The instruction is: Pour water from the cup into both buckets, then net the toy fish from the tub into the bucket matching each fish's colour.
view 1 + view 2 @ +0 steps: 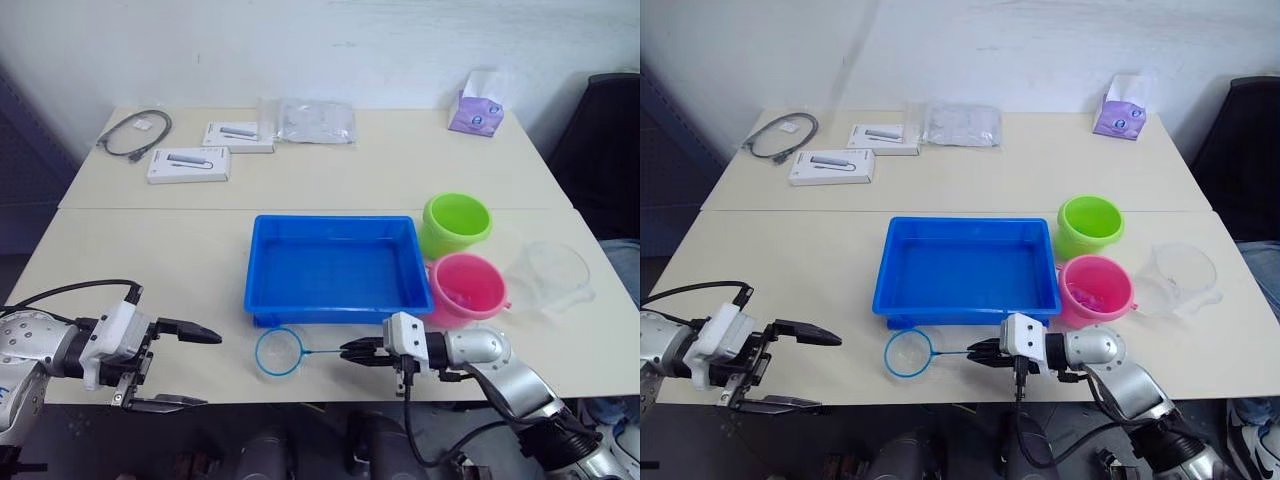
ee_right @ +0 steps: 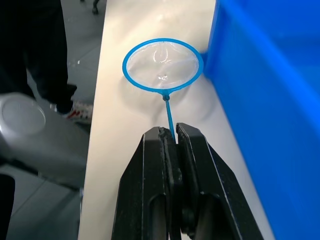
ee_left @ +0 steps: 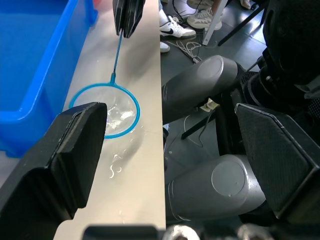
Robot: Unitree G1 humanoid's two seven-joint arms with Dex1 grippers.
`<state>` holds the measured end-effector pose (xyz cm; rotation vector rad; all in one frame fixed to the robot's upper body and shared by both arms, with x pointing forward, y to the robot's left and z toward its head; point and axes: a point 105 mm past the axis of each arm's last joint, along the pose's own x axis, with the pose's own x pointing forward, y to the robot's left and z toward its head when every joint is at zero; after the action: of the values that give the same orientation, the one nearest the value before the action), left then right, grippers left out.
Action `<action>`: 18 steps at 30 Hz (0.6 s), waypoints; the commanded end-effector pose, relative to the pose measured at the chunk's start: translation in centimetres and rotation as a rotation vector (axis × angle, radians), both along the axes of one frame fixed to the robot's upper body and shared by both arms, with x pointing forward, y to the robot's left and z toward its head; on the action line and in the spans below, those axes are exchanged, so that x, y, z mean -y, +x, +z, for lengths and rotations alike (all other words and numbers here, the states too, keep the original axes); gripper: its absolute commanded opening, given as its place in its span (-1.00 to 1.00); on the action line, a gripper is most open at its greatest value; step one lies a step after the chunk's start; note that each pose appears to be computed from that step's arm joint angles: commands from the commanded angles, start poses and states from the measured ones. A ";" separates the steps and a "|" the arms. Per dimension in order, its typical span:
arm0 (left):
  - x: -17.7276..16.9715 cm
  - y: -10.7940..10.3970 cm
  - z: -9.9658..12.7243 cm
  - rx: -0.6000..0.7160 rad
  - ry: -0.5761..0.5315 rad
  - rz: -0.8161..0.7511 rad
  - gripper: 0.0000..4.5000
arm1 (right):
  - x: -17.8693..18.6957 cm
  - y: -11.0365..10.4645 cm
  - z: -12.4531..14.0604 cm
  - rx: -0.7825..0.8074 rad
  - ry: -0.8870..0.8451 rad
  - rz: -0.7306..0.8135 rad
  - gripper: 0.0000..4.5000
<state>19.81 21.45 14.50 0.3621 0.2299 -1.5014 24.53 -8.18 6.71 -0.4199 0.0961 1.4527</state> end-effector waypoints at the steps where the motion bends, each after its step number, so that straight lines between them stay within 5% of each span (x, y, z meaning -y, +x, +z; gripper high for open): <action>1: 0.4 0.7 0.9 0.049 -0.008 0.020 1.00 | -0.2 0.2 0.5 0.004 0.046 0.006 -0.63; 7: 0.2 0.9 0.6 0.029 -0.003 0.052 1.00 | 0.1 0.3 1.1 0.022 0.045 0.019 0.67; 9: -0.4 0.7 0.6 0.004 0.006 0.074 1.00 | 0.6 -0.1 2.2 0.027 0.067 0.013 0.97; 14: -3.5 1.5 -0.5 0.017 0.039 0.242 1.00 | 2.8 -2.8 7.2 0.018 0.169 0.034 0.97; 18: -6.1 3.0 -2.3 0.131 0.109 0.423 1.00 | 6.4 -4.2 10.1 0.091 0.092 -0.057 0.97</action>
<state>22.29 27.00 12.10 0.4050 0.2972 -1.1080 20.84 -14.19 15.10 -0.3736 0.0168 1.3869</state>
